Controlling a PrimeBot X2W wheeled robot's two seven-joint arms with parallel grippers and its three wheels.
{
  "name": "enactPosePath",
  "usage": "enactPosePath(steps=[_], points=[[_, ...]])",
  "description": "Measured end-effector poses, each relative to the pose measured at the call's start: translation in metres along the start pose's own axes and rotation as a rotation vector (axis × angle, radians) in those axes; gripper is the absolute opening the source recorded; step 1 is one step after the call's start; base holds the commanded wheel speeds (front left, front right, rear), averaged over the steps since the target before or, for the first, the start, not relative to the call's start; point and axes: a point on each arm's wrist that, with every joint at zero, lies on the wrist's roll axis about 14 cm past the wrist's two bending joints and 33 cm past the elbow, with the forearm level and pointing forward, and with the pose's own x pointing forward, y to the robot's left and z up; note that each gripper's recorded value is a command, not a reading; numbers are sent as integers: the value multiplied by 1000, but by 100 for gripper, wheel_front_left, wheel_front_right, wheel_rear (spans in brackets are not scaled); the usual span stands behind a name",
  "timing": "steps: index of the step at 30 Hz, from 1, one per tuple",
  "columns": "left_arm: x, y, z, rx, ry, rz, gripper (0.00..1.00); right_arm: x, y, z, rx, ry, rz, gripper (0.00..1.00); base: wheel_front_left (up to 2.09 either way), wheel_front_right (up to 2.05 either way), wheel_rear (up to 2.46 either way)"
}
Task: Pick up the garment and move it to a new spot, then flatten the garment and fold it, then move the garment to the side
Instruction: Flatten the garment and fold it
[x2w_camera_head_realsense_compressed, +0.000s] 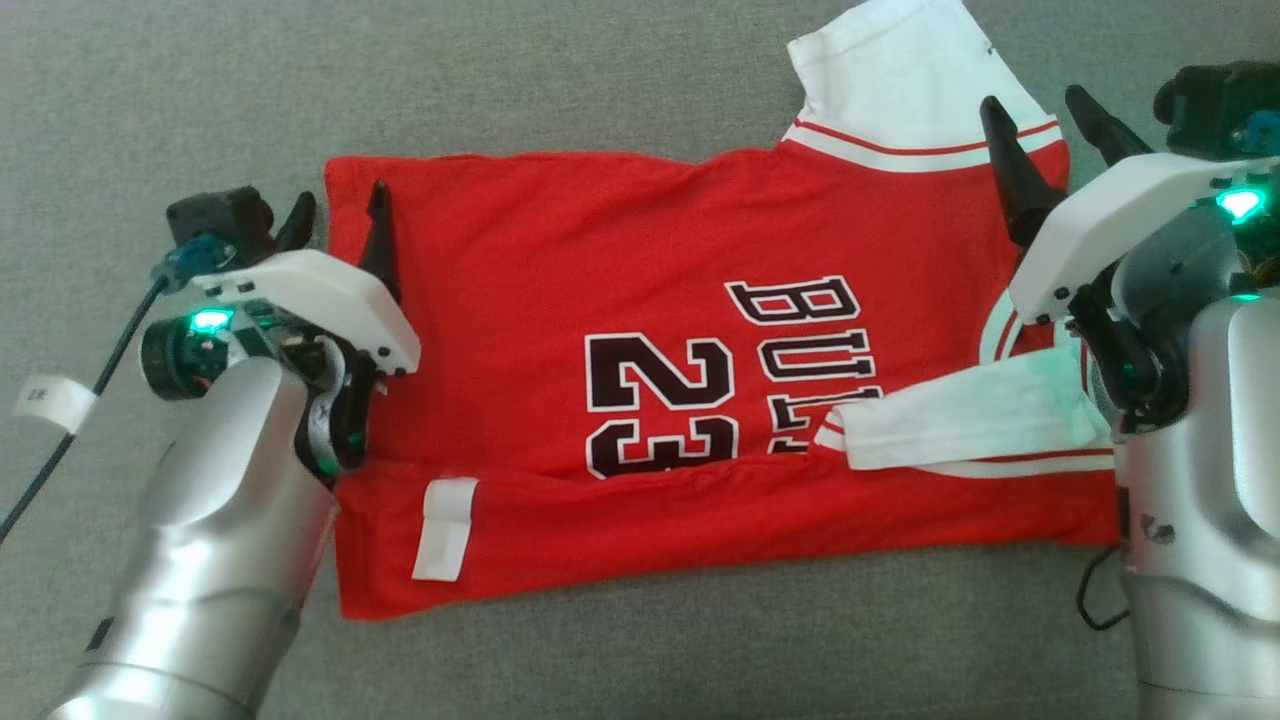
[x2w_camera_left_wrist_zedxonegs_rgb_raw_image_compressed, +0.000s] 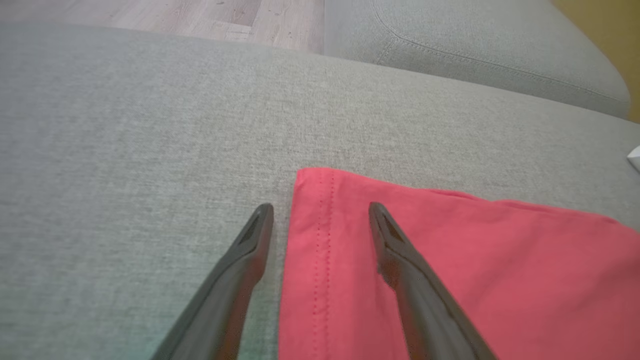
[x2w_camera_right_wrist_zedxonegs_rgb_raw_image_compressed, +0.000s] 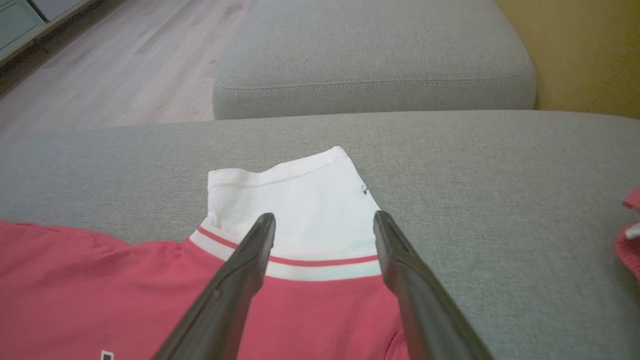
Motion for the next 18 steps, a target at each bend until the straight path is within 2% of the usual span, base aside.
enactPosePath(steps=[5, 11, 15, 16, 18], points=[[9, -5, -8, -4, 13, -12, 100, 1, -8, -8, 4, 15, -17, 100, 0, 0, 0], [19, 8, -5, 17, 23, 56, 100, 2, -11, -12, 14, 21, -22, 100, 0, 0, 0], [23, 0, -8, -7, 41, 18, 98, 5, -11, -16, 16, 30, -21, 100, 0, 0, 0], [24, -1, -9, -11, 54, 8, 49, 6, -11, -17, 18, 32, -20, 100, 0, 0, 0], [26, -1, -8, -13, 71, 2, 0, 8, -10, -18, 19, 37, -16, 100, 0, 0, 0]])
